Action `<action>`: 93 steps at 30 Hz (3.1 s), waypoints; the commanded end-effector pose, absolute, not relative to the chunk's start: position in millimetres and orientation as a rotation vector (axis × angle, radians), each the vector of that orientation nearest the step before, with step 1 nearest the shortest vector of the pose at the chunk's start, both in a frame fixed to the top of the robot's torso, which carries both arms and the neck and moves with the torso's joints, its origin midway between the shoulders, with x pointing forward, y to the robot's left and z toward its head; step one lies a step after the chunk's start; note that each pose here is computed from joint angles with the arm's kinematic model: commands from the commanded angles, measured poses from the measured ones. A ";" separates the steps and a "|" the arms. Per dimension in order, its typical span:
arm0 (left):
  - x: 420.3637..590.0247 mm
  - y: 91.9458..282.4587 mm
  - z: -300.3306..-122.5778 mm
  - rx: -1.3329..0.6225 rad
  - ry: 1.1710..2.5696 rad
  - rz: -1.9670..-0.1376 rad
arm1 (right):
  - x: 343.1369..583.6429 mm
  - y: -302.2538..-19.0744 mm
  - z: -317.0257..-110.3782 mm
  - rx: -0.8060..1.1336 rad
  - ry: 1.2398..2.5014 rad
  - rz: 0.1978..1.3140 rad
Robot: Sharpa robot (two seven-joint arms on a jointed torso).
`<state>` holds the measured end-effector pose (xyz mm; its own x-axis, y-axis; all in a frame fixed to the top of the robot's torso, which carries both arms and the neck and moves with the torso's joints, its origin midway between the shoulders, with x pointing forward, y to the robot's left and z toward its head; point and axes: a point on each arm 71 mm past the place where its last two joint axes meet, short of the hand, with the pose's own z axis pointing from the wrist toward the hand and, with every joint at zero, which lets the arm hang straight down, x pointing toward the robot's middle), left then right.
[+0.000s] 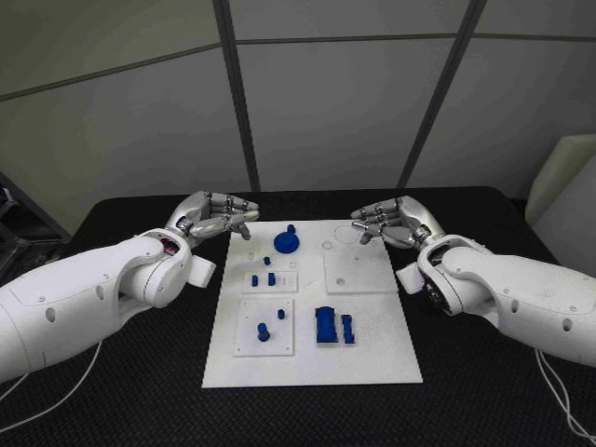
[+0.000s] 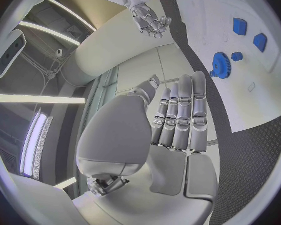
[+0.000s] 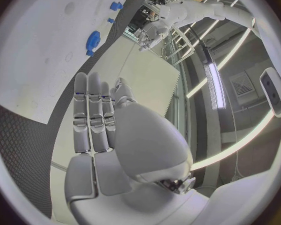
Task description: Assemble the parts on the task board
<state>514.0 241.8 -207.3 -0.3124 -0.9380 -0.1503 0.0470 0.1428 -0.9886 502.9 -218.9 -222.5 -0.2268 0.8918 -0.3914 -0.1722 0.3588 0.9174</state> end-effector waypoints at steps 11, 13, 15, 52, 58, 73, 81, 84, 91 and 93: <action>546.4 244.2 -217.3 -1.227 1.194 -1.354 | 544.2 -207.3 -242.5 0.890 1.367 1.296; 550.2 243.0 -219.6 -1.250 1.175 -1.344 | 547.3 -203.6 -244.6 0.897 1.365 1.305; 553.1 241.6 -221.8 -1.270 1.160 -1.335 | 549.7 -201.0 -246.2 0.904 1.362 1.312; 463.5 193.0 -224.3 -1.210 1.217 -1.230 | 467.6 -192.6 -225.3 1.192 1.220 1.237; 461.8 192.4 -224.2 -1.209 1.218 -1.229 | 461.8 -192.4 -224.2 1.209 1.218 1.229; 461.8 192.4 -224.2 -1.209 1.218 -1.229 | 461.8 -192.4 -224.2 1.209 1.218 1.229; 461.8 192.4 -224.2 -1.209 1.218 -1.229 | 461.8 -192.4 -224.2 1.209 1.218 1.229; 461.8 192.4 -224.2 -1.209 1.218 -1.229 | 461.8 -192.4 -224.2 1.209 1.218 1.229; 461.8 192.4 -224.2 -1.209 1.218 -1.229 | 461.8 -192.4 -224.2 1.209 1.218 1.229; 461.8 192.4 -224.2 -1.209 1.218 -1.229 | 461.8 -192.4 -224.2 1.209 1.218 1.229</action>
<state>461.5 192.8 -227.6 -0.0172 -0.9998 0.0136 -0.0337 -0.0131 -0.9993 461.6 -192.7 -226.6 -0.0198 0.9997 0.0130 0.0186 -0.0126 0.9997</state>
